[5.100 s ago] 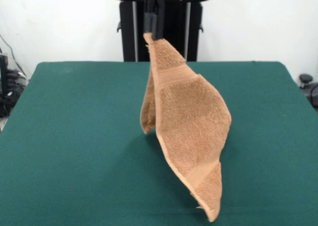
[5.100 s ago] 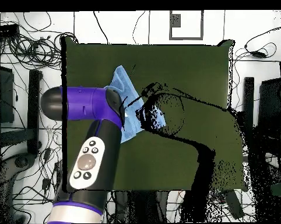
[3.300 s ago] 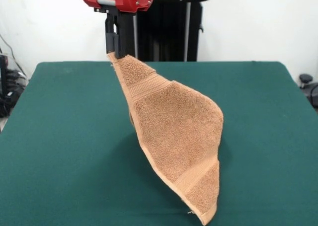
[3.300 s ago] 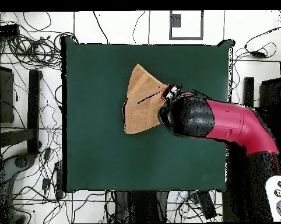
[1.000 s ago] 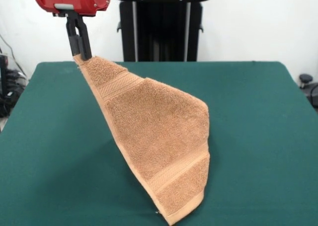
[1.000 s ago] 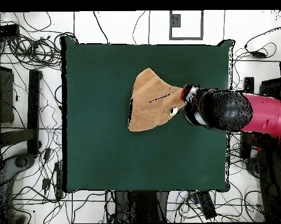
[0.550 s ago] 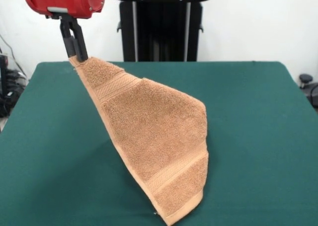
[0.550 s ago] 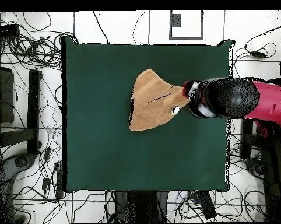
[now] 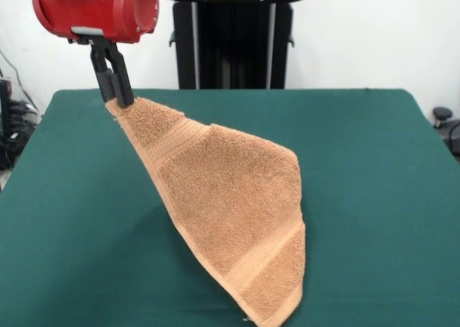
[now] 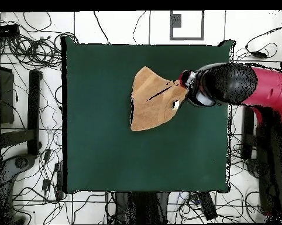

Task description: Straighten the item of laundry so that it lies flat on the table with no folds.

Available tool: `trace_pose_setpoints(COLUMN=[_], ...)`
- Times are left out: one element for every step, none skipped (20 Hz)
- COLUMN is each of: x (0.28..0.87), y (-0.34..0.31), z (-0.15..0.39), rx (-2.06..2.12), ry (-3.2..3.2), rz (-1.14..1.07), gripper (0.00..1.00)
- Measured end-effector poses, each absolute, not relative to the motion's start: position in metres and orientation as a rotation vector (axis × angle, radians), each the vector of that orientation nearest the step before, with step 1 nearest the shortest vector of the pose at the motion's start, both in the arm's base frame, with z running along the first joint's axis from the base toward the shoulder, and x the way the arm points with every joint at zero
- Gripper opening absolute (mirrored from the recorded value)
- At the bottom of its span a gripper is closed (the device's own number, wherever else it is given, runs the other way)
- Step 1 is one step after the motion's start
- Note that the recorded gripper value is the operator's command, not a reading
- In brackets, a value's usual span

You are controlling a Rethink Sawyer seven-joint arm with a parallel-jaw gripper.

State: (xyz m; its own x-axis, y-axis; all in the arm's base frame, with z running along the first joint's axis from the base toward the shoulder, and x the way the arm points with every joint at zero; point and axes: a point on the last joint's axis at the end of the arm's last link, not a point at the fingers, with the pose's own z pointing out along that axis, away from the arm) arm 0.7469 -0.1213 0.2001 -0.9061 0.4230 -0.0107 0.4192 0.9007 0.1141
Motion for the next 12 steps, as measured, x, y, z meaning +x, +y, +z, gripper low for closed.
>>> trace_pose_setpoints(x=[0.748,0.751,0.753,0.754,0.754,0.757,0.757,0.759,0.760,0.761,0.763,0.766], y=[-0.120,-0.117,-0.115,-0.114,-0.113,-0.110,-0.109,-0.108,-0.106,-0.105,-0.104,-0.104], z=[0.200,0.199,0.199,0.200,0.200,0.201,0.201,0.202,0.203,0.203,0.205,0.205], rx=[0.669,0.663,0.658,0.656,0.654,0.646,0.644,0.640,0.637,0.634,0.631,0.630], ry=[3.027,3.026,3.024,3.023,3.022,3.019,3.018,3.017,3.014,3.013,3.008,3.004], rz=[0.171,0.172,0.172,0.171,0.171,0.168,0.168,0.166,0.165,0.164,0.163,0.162], gripper=[0.00,0.00,0.00,0.00,0.00,0.00,0.00,0.00,0.00,0.00,0.00,0.00])
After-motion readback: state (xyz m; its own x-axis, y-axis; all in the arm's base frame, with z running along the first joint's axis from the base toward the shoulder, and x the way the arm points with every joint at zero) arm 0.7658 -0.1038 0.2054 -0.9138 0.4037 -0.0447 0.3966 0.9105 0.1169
